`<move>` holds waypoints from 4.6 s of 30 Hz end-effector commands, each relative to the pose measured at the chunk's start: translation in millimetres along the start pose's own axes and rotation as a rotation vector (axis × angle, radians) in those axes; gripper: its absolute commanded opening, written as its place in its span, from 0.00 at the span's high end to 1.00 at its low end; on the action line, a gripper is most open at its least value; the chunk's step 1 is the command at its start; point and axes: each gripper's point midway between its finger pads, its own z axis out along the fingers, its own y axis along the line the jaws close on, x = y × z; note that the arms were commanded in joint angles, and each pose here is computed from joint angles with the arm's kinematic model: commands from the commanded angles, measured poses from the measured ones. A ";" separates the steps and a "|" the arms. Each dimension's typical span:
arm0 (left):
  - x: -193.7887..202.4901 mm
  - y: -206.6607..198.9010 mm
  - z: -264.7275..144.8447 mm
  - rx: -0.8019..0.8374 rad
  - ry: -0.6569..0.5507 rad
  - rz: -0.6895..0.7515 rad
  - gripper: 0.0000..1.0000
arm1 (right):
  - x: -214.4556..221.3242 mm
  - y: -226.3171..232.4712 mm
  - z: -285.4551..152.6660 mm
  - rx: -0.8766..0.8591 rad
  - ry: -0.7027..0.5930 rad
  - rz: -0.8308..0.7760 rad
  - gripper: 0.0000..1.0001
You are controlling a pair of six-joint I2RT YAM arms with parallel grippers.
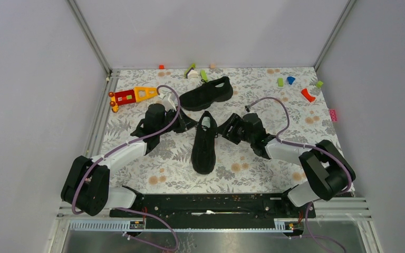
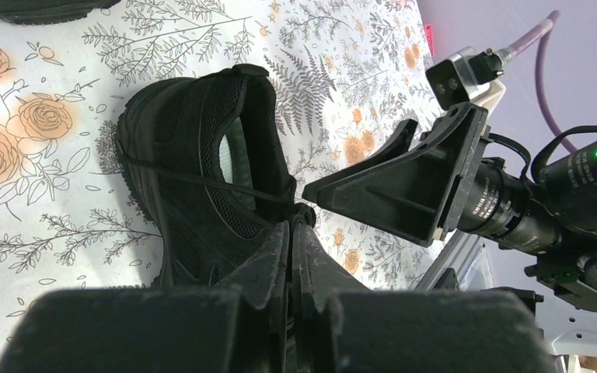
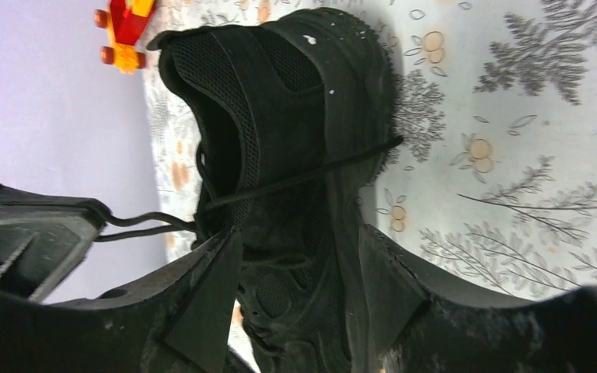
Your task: Tie the shoes
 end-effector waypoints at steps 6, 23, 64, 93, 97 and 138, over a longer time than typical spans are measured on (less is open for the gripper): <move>-5.9 -9.5 -0.7 0.043 -0.026 0.025 1.00 | 6.6 30.0 15.3 -0.179 0.053 0.147 0.37; -5.4 -4.3 0.1 0.018 -0.024 0.028 1.00 | 11.9 25.0 3.8 -0.168 0.043 0.137 0.74; 47.0 121.5 -27.1 -0.479 0.014 -0.121 1.00 | -5.1 -15.2 -8.7 0.334 -0.048 -0.066 1.00; 24.1 167.1 -43.4 -0.895 -0.067 -0.108 1.00 | -38.0 -58.3 -51.4 0.964 -0.284 -0.118 1.00; 14.4 161.6 -52.0 -0.986 -0.093 -0.016 1.00 | -45.6 -53.0 -59.5 0.987 -0.327 -0.163 1.00; 6.3 140.1 -57.0 -1.207 -0.081 0.290 1.00 | -55.5 -41.4 -70.4 1.203 -0.389 -0.330 1.00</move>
